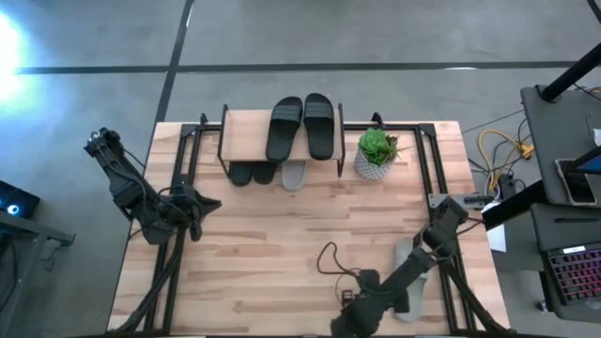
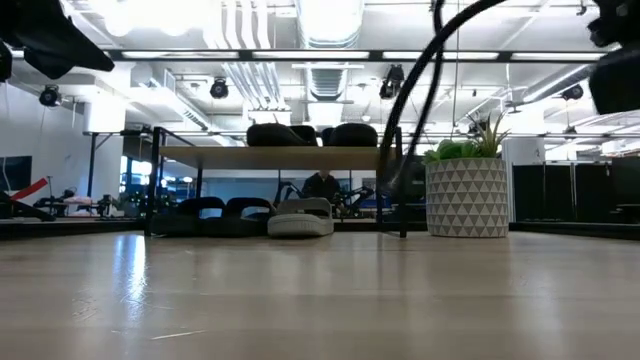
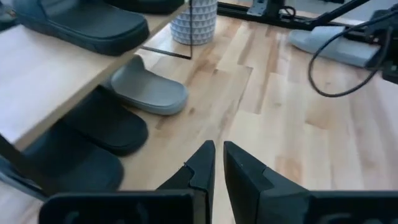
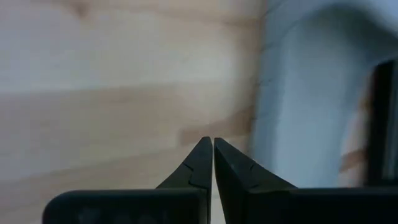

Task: Pick and place slides into the shelf
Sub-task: Put the gray slide under the shelf

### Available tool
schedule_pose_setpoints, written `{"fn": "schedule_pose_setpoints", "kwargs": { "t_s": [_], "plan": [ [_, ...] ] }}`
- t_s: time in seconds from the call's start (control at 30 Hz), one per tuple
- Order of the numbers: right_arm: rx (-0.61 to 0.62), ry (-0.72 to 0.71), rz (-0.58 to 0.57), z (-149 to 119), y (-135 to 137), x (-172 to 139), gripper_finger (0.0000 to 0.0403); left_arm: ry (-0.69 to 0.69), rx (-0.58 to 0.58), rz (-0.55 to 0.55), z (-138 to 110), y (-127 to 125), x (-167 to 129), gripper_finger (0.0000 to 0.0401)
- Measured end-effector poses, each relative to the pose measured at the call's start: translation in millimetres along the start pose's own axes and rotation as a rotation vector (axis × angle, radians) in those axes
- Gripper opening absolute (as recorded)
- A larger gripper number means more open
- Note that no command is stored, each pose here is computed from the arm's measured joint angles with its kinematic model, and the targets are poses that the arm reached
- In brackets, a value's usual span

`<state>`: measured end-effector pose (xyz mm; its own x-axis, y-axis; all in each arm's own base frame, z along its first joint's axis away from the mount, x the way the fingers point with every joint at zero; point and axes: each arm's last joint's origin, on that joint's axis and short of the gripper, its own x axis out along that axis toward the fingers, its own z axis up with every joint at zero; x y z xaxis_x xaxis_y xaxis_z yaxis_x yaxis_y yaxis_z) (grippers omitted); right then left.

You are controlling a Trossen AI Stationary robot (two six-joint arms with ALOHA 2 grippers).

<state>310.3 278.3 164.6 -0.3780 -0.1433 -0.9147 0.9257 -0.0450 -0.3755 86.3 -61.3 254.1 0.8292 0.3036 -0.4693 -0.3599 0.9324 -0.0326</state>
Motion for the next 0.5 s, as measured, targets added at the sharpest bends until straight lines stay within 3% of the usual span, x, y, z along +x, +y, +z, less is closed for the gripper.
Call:
{"fn": "schedule_pose_setpoints", "kwargs": {
  "t_s": [0.2,0.33,0.5],
  "plan": [
    [-0.162,0.029,0.069,8,-14,-25,0.0024,-0.019,-0.077,-0.055,8,-6,-2,0.0020],
    [-0.237,0.015,0.119,6,-30,-35,0.0071,-0.035,-0.116,-0.077,12,-11,-2,0.0031],
    [-0.516,-0.061,0.132,-8,-59,-30,0.0142,-0.021,-0.129,-0.103,13,-17,0,0.0054]
  ]
}}
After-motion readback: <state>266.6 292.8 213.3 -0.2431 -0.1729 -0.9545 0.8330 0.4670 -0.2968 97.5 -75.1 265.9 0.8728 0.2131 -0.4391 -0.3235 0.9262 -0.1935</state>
